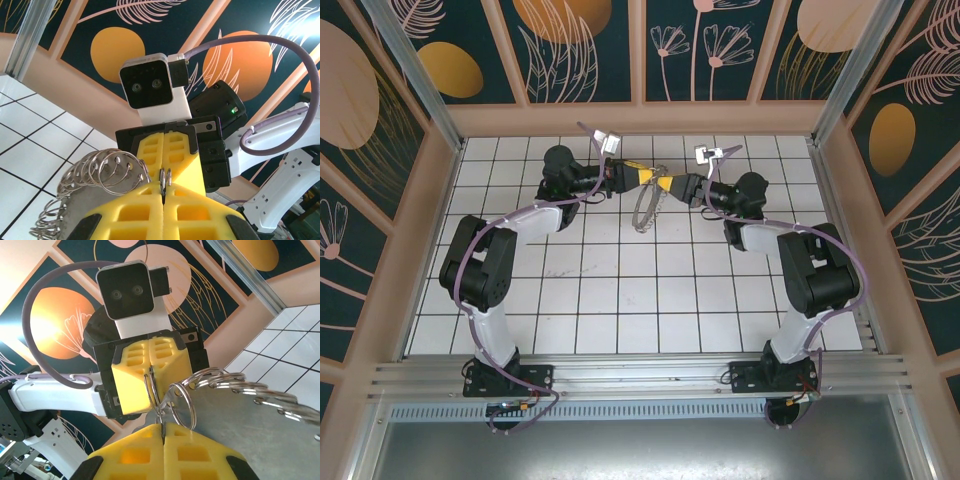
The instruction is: Put the keys on the keyring
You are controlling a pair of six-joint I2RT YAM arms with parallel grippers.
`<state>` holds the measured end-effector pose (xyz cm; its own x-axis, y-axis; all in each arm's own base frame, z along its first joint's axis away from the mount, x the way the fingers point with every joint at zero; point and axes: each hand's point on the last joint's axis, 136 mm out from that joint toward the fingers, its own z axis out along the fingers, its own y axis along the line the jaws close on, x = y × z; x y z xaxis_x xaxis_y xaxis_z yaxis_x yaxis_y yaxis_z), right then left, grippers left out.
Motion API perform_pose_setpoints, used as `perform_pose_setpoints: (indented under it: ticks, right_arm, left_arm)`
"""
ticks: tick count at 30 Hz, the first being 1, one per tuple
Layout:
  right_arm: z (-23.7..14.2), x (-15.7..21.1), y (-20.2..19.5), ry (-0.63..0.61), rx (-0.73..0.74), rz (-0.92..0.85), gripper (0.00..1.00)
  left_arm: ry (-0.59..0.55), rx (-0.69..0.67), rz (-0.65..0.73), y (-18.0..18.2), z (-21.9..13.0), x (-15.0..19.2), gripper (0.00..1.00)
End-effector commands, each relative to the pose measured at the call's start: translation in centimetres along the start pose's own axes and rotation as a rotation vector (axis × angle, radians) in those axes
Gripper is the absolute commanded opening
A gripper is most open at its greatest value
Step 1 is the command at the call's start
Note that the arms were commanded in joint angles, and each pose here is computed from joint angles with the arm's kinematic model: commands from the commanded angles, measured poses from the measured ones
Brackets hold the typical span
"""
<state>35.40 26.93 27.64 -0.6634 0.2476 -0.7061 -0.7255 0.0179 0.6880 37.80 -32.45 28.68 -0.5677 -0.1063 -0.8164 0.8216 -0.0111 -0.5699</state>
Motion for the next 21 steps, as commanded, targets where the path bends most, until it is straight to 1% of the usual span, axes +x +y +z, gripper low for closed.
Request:
perform_pose_setpoints:
  ticks: [1, 7, 11, 12, 13, 14, 16, 18, 21]
  right_arm:
    - [0.7, 0.8, 1.3, 0.023, -0.043, -0.037, 0.00]
    - [1.8, 1.3, 1.2, 0.046, -0.052, -0.024, 0.00]
    - [1.7, 1.7, 0.5, 0.068, -0.026, -0.013, 0.00]
    - [1.6, 1.8, 0.4, 0.073, -0.015, -0.012, 0.02]
    - [1.3, 1.9, 0.2, 0.075, 0.005, -0.012, 0.12]
    - [1.0, 2.0, 0.1, 0.074, 0.026, -0.014, 0.18]
    - [0.4, 2.3, 0.1, 0.083, 0.057, -0.016, 0.22]
    - [-0.2, 2.8, 0.2, 0.096, 0.085, -0.023, 0.28]
    - [-1.2, 3.2, 0.7, 0.105, 0.130, -0.050, 0.32]
  left_arm:
    - [-0.054, 0.020, 0.080, -1.9, -0.1, -2.1, 0.00]
    - [-0.058, 0.024, 0.078, -2.0, -0.2, -2.1, 0.00]
    - [-0.067, 0.021, 0.081, -2.1, -0.2, -2.3, 0.00]
    - [-0.069, 0.020, 0.081, -2.1, -0.2, -2.3, 0.00]
    - [-0.072, 0.018, 0.081, -2.2, -0.3, -2.4, 0.00]
    - [-0.075, 0.016, 0.082, -2.2, -0.3, -2.4, 0.00]
    - [-0.082, 0.011, 0.082, -2.2, -0.3, -2.5, 0.00]
    - [-0.089, 0.006, 0.083, -2.3, -0.3, -2.7, 0.00]
    - [-0.095, 0.005, 0.085, -2.3, -0.4, -2.8, 0.00]
